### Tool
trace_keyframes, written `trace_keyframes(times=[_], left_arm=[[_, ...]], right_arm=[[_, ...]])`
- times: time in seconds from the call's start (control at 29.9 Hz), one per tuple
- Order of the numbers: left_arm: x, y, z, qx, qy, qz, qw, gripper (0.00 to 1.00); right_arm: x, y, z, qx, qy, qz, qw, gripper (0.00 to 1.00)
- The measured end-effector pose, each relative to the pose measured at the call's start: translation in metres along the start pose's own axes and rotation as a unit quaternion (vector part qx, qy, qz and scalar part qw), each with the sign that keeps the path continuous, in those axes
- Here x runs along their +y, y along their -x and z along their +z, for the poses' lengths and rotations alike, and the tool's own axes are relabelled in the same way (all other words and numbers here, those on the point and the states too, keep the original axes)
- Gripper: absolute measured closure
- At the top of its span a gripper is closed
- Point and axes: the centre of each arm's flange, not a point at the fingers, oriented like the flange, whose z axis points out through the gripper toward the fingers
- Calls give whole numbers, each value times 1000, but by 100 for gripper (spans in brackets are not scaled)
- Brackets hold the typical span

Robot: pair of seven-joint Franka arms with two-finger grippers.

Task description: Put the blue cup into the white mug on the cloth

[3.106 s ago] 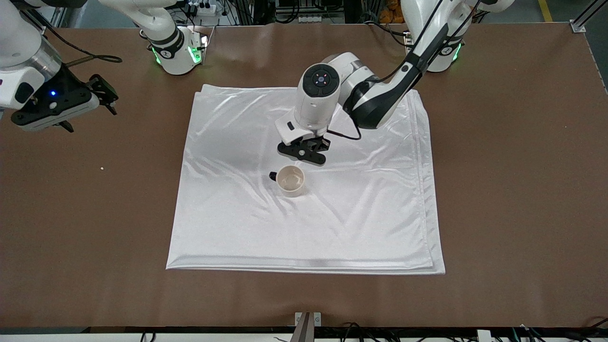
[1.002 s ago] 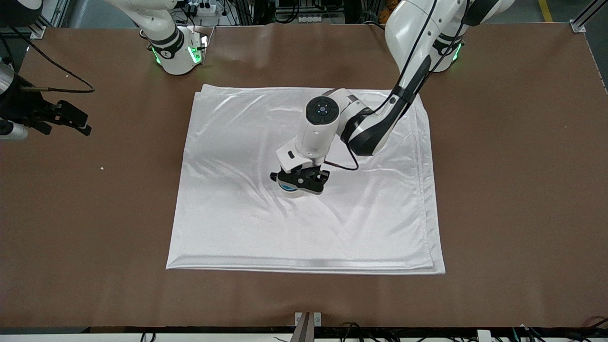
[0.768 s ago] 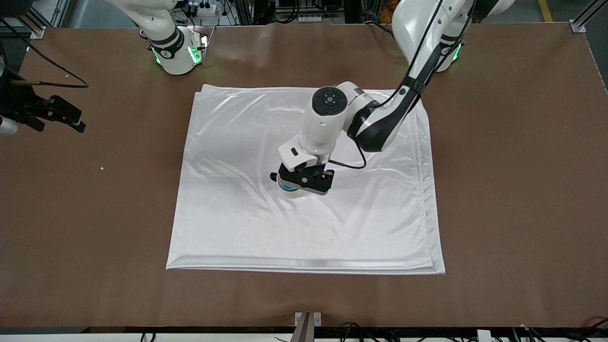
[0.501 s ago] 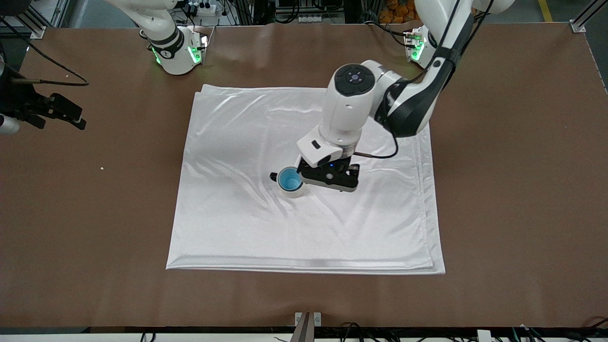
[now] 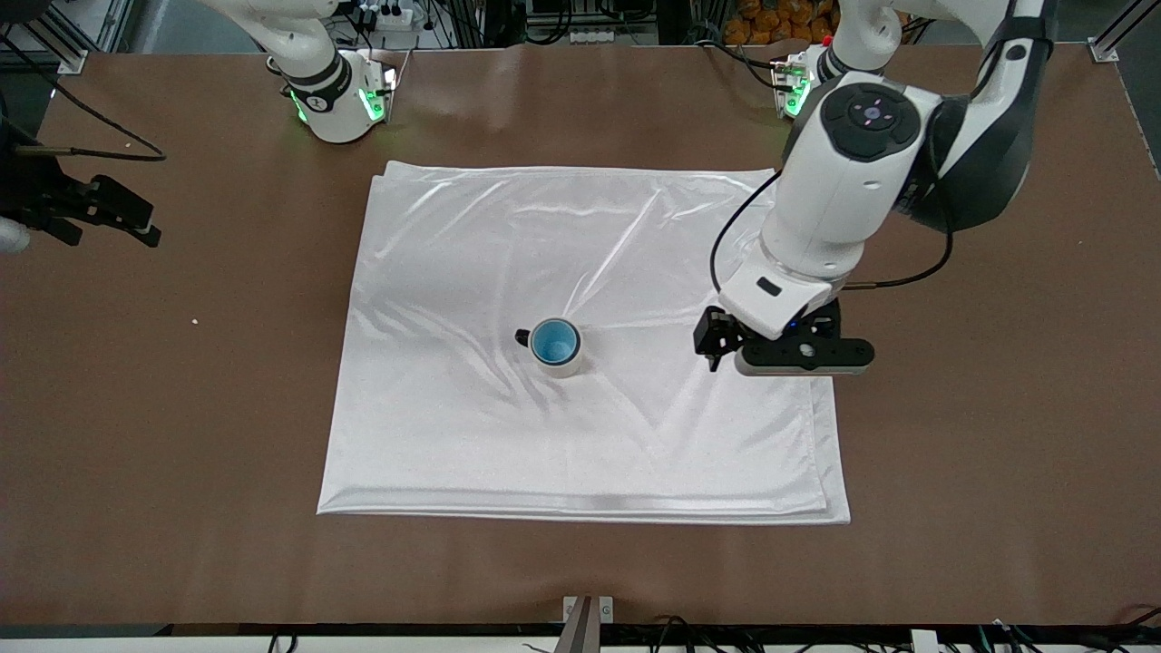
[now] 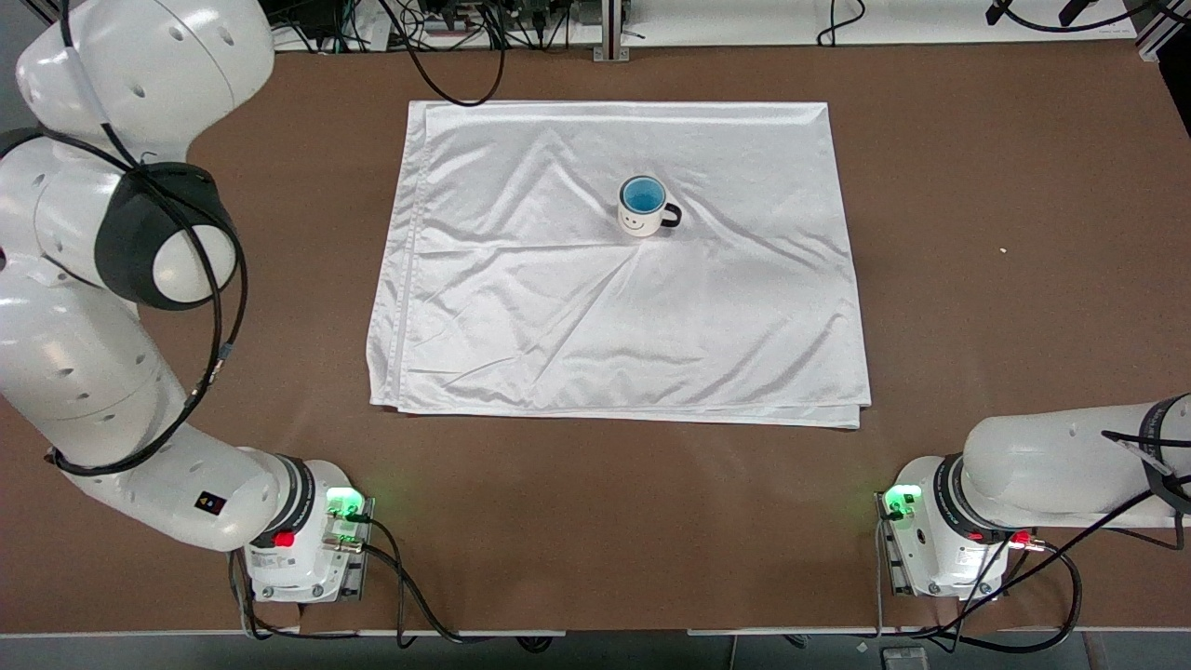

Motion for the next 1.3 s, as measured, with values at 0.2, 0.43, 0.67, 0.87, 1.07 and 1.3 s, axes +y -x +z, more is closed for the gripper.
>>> trace_keyframes(times=[0.2,0.43,0.67,0.87,1.07,1.3], left_arm=[[-20,0,-32,-3,-9,-13,1000,0],[-40,2,-41,-23,-27,-25,999,0],[-72,-9,-50,-22,-33,-50,998,0],[-98,-12,-64,-24,-40,-69,996,0],[-125,-16,-73,-32,-39,-92,995,0],[-155,-18,-80,-42,-28,-88,995,0]], right_arm=[[0,-2,2,-1,0,0,1000,0],[3,-4,5,-3,-1,3,1000,0],[16,-6,7,-5,1,13,1000,0],[27,-8,11,-8,1,22,1000,0],[29,-15,13,-8,1,24,1000,0],[29,-21,11,-3,7,22,1000,0]])
